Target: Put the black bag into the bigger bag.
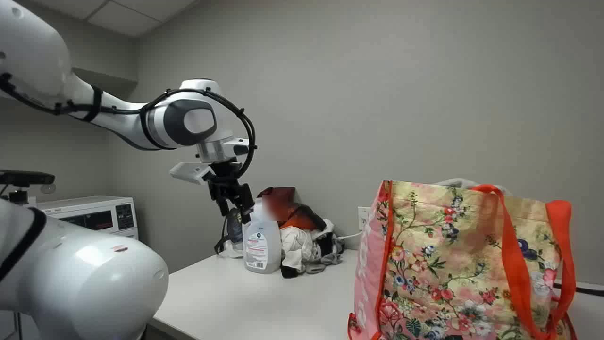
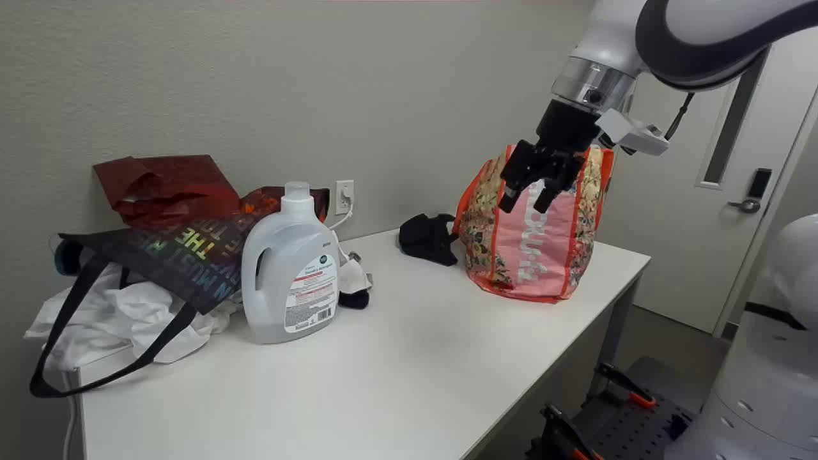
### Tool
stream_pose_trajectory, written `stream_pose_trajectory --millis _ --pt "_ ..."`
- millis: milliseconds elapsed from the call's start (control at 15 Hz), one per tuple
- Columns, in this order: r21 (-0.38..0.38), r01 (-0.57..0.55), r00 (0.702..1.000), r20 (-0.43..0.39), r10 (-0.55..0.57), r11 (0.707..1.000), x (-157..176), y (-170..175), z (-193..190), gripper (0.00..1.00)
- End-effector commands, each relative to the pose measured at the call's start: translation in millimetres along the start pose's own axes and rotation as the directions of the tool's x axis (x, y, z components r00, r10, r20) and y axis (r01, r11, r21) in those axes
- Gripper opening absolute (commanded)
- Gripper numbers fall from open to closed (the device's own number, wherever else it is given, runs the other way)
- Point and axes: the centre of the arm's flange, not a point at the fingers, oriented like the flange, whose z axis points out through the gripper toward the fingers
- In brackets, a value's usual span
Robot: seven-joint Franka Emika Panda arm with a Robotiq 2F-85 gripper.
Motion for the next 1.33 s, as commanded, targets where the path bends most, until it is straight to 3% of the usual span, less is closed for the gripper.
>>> stream_pose_trajectory --millis 0,533,733,1067,1267 --pt "-0.006 -0.002 1.000 0.022 0.002 1.000 -3 2 7 1.00" --pt "-0.019 0.099 0.994 -0.051 -0.100 0.995 70 18 -24 1.00" --pt "-0.040 0.105 0.987 -0.117 -0.109 0.994 126 28 -24 1.00" --pt "-0.090 0.094 0.967 -0.228 -0.113 0.991 219 33 7 1.00" --pt "-0.164 0.068 0.959 -0.260 -0.109 0.984 267 36 45 1.00"
